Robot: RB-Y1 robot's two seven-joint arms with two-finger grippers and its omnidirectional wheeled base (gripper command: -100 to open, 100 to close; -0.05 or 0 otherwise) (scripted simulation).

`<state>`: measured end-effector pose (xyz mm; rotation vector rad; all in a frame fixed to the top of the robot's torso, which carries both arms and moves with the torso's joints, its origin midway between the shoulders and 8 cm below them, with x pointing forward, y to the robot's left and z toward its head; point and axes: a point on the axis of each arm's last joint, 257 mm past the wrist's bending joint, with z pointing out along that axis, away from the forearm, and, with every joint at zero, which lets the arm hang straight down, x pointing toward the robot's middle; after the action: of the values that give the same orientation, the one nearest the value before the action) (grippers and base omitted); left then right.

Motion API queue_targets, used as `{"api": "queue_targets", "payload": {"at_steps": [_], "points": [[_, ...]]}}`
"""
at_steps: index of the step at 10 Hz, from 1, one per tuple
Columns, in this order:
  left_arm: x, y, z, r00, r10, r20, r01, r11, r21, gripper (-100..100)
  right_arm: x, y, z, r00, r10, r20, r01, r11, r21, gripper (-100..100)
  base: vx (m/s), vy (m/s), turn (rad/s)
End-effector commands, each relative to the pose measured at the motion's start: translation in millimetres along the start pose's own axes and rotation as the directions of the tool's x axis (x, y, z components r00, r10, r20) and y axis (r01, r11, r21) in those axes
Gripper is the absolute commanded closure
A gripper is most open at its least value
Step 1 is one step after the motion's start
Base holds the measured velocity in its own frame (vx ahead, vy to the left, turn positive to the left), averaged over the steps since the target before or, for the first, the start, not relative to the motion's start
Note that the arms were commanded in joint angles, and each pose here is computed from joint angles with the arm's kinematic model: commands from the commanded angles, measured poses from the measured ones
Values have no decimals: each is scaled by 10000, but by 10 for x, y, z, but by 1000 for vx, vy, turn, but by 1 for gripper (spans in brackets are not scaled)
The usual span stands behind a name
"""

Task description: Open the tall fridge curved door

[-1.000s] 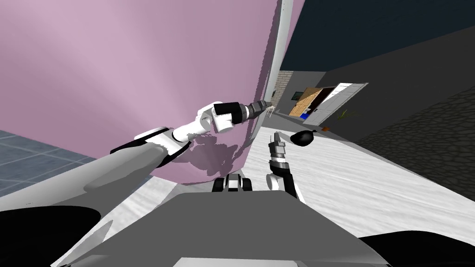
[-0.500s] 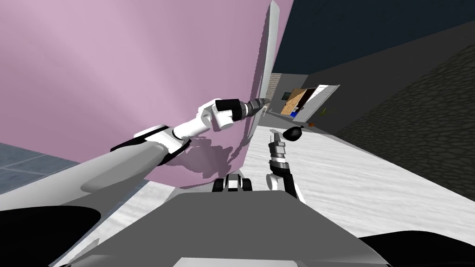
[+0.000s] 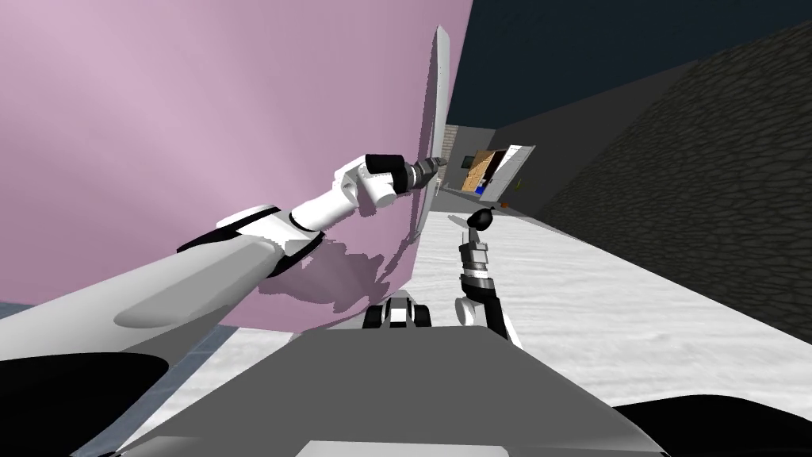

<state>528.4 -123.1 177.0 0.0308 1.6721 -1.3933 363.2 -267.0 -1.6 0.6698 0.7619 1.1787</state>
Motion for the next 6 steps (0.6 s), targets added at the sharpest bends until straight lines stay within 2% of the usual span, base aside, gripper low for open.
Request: {"api": "queue_targets", "payload": {"at_steps": [1,2,3,4,6], "points": [[-294,-12,26,9990,59,447,-54,9999,-120,-100,0,0,0,10000,0,0,0,10000,0,0,-52,48,-79],[-448,29,35,9976,53,686,-34,9996,-285,-100,-1,-1,-1,10000,-1,1,1,10000,3,0,-40,56,-154],[-354,19,43,9985,51,553,-39,9998,-217,-100,0,0,-1,10000,-1,0,1,10000,2,0,-26,31,-45],[-368,20,46,9983,54,577,-41,9997,-226,0,-1,-1,-1,10000,-1,1,1,10000,4,0,-11,-1,1],[-367,19,45,9983,55,575,-42,9997,-224,0,-1,-1,-1,10000,-1,2,1,10000,3,0,0,0,0]]}}
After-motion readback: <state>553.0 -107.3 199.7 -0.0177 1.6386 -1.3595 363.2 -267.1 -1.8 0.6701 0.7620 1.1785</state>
